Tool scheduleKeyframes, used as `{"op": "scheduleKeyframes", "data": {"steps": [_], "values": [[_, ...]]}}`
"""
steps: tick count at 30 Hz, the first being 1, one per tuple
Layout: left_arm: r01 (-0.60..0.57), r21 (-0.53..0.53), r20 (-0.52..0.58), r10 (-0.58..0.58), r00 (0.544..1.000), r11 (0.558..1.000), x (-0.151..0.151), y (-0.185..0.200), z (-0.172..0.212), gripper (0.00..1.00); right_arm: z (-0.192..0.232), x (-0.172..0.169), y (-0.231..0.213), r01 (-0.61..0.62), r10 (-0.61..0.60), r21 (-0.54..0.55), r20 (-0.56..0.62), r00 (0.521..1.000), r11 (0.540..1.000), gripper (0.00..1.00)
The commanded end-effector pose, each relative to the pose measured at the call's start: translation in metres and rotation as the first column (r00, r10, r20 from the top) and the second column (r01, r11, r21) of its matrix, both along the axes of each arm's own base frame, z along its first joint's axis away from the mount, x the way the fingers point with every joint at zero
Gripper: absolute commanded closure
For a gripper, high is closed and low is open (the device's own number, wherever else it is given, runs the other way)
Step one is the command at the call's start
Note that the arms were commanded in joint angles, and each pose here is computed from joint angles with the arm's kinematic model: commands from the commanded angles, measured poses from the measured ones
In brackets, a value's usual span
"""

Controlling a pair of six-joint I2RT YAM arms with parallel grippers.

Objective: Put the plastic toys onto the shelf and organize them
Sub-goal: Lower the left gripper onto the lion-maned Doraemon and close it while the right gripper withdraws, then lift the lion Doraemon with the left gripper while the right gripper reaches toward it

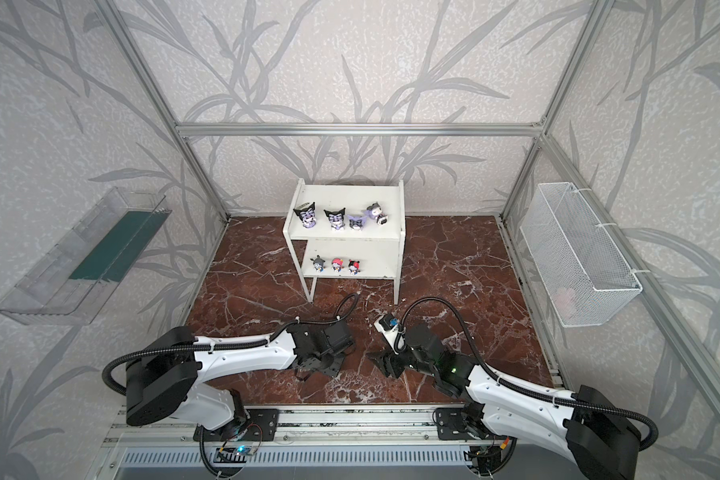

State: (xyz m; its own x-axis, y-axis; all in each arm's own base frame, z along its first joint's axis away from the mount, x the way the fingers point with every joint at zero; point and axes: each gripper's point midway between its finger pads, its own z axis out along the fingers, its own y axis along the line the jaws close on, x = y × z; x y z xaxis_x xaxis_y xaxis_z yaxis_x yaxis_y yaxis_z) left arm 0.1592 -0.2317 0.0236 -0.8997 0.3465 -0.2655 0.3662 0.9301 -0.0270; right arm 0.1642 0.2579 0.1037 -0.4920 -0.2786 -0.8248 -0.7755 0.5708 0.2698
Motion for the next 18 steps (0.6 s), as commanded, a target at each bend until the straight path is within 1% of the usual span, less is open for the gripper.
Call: {"op": "scheduleKeyframes", "data": {"steps": [1, 3, 6, 7, 9, 10, 12, 13, 15, 16, 18], "values": [[0.01, -0.003, -0.01, -0.01, 1.0, 1.0, -0.003, 0.001, -0.002, 0.62, 0.005, 0.004, 0.001, 0.012, -0.012, 0.012, 0.005, 1.0, 1.0, 0.33], [0.014, 0.002, -0.015, -0.014, 1.0, 1.0, -0.003, 0.001, -0.003, 0.64, 0.005, 0.004, 0.001, 0.014, -0.014, 0.011, 0.006, 1.0, 1.0, 0.33], [0.03, -0.011, -0.024, -0.03, 0.999, 0.999, -0.005, -0.002, -0.002, 0.69, 0.005, 0.005, 0.0, 0.016, -0.017, 0.01, 0.006, 1.0, 1.0, 0.33], [0.034, -0.014, -0.027, -0.035, 0.999, 0.999, -0.005, -0.003, -0.002, 0.73, 0.005, 0.005, 0.0, 0.018, -0.018, 0.009, 0.006, 1.0, 1.0, 0.33], [0.056, -0.033, -0.032, -0.057, 0.998, 0.998, -0.007, -0.007, 0.0, 0.75, 0.004, 0.006, -0.001, 0.023, -0.023, 0.007, 0.005, 1.0, 1.0, 0.33], [0.069, -0.05, -0.035, -0.071, 0.997, 0.996, -0.008, -0.01, 0.001, 0.75, 0.004, 0.007, -0.002, 0.03, -0.03, 0.006, 0.004, 1.0, 1.0, 0.33], [0.103, -0.127, -0.042, -0.11, 0.993, 0.986, -0.011, -0.025, 0.005, 0.75, 0.005, 0.009, -0.006, 0.05, -0.05, 0.009, -0.004, 0.999, 0.999, 0.33], [0.129, -0.189, -0.047, -0.14, 0.989, 0.973, -0.014, -0.037, 0.009, 0.75, 0.006, 0.011, -0.009, 0.067, -0.067, 0.01, -0.011, 0.998, 0.998, 0.33], [0.184, -0.322, -0.056, -0.213, 0.976, 0.929, -0.021, -0.063, 0.018, 0.75, 0.007, 0.015, -0.015, 0.098, -0.098, 0.006, -0.027, 0.995, 0.995, 0.33], [0.207, -0.378, -0.065, -0.249, 0.966, 0.902, -0.025, -0.076, 0.021, 0.75, 0.007, 0.018, -0.02, 0.117, -0.117, -0.001, -0.033, 0.993, 0.993, 0.33], [0.238, -0.497, -0.082, -0.319, 0.944, 0.834, -0.034, -0.102, 0.031, 0.75, 0.006, 0.022, -0.029, 0.156, -0.156, -0.013, -0.047, 0.987, 0.988, 0.33]]}}
